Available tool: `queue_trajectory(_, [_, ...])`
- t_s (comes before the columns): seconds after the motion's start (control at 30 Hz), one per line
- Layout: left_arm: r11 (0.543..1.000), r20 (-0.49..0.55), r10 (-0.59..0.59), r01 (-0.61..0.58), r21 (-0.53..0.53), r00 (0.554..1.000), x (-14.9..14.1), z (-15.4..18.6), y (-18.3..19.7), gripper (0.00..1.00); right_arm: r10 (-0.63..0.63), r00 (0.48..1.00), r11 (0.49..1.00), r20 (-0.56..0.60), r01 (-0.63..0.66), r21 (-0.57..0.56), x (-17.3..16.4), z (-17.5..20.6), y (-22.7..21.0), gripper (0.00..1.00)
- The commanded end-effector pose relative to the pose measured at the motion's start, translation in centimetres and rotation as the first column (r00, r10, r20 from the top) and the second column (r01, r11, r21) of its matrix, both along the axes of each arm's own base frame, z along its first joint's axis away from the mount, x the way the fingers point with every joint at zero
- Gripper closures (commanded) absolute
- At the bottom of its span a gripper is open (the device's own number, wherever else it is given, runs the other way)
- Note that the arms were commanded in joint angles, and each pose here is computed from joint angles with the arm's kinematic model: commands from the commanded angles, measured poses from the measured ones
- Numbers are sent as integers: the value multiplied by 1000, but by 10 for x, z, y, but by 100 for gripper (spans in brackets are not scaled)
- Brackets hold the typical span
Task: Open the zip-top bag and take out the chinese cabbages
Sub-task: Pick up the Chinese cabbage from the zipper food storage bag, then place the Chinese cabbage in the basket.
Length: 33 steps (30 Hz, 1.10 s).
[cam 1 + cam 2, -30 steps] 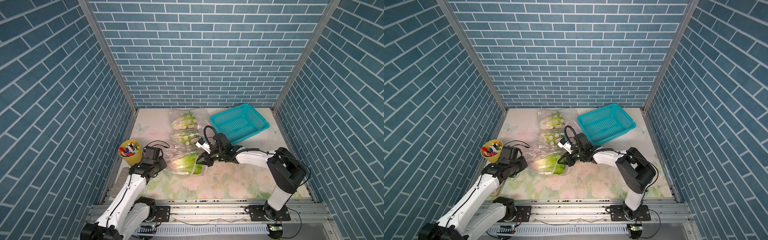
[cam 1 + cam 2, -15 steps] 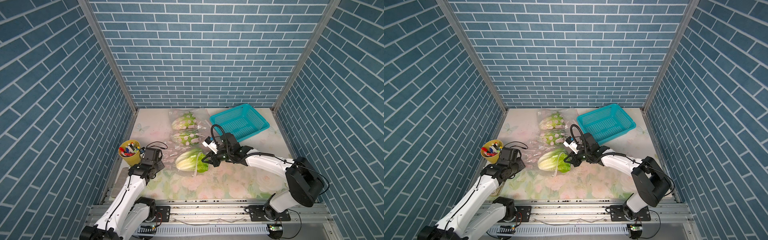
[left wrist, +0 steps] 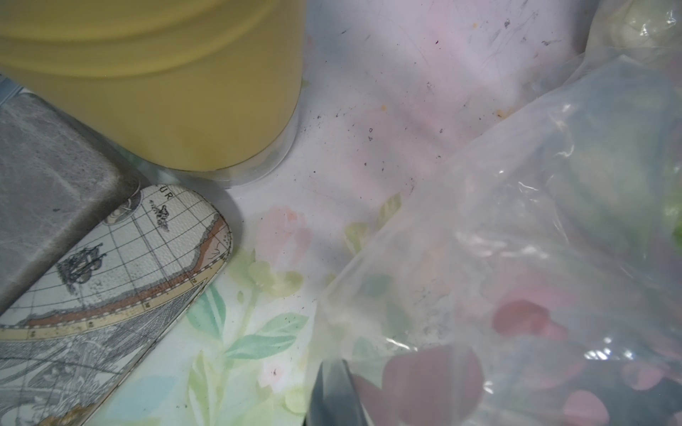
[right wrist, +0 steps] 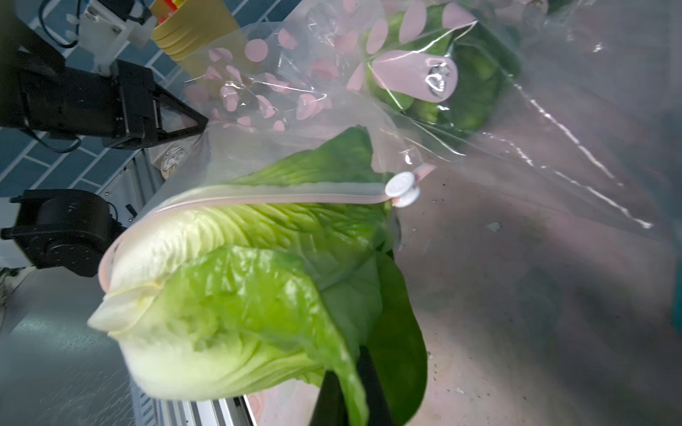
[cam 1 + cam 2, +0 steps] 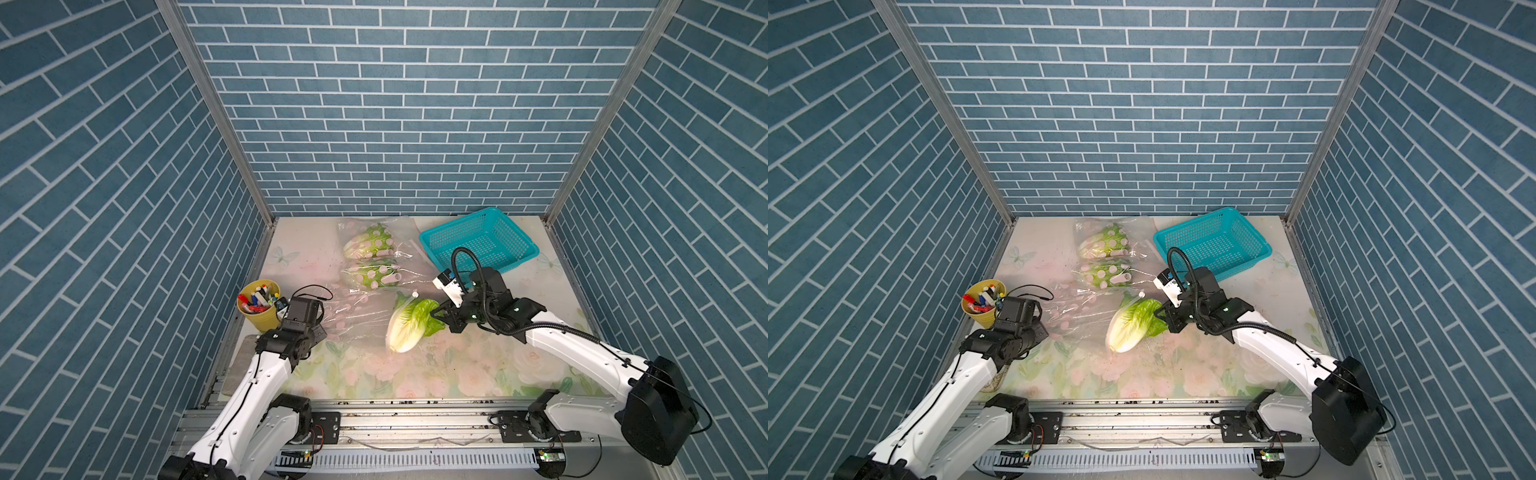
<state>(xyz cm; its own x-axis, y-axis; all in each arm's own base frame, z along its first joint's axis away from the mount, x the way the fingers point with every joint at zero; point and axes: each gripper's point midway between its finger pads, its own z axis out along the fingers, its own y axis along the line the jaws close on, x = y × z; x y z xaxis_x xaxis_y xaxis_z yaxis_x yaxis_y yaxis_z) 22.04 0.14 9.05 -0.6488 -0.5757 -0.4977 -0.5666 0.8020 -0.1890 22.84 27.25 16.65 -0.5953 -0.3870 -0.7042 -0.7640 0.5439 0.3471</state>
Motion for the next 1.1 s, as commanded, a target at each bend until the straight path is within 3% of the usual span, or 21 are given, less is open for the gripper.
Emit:
queue_trajectory(0.0, [992, -53, 76, -70, 104, 996, -15, -8, 25, 100, -113, 992, 988, 53, 117, -98, 18, 9, -34, 100])
queue_trajectory(0.3, [993, -64, 70, -63, 98, 996, -17, -12, 23, 100, -153, 973, 988, 174, 155, 3, 34, 79, -40, 100])
queue_trajectory(0.43, [997, -57, 40, -36, 69, 998, -12, -14, 17, 100, -152, 948, 982, 281, 176, -64, 58, 100, -47, 100])
queue_trajectory(0.57, [999, -41, 17, -15, 43, 999, -6, -13, 11, 39, -133, 940, 978, 314, 177, -113, 95, 113, -59, 100])
queue_trajectory(0.6, [999, -34, 8, -7, 38, 999, -4, -11, 9, 26, -137, 942, 978, 307, 179, -112, 105, 118, -64, 100])
queue_trajectory(0.63, [999, -25, -1, 2, 36, 1000, -3, -9, 8, 20, -140, 944, 977, 299, 180, -110, 114, 121, -68, 100])
queue_trajectory(0.8, [999, 21, -21, 21, 34, 1000, 0, 6, 7, 10, -111, 969, 986, 219, 135, -99, 149, 128, -91, 100])
queue_trajectory(0.83, [999, 33, -26, 25, 35, 999, 1, 9, 6, 1, -96, 977, 988, 189, 117, -102, 153, 125, -93, 100])
queue_trajectory(1.07, [992, 111, -124, 122, 30, 986, 11, 36, -4, 0, -29, 999, 1000, -26, 29, -2, 172, 108, -110, 100])
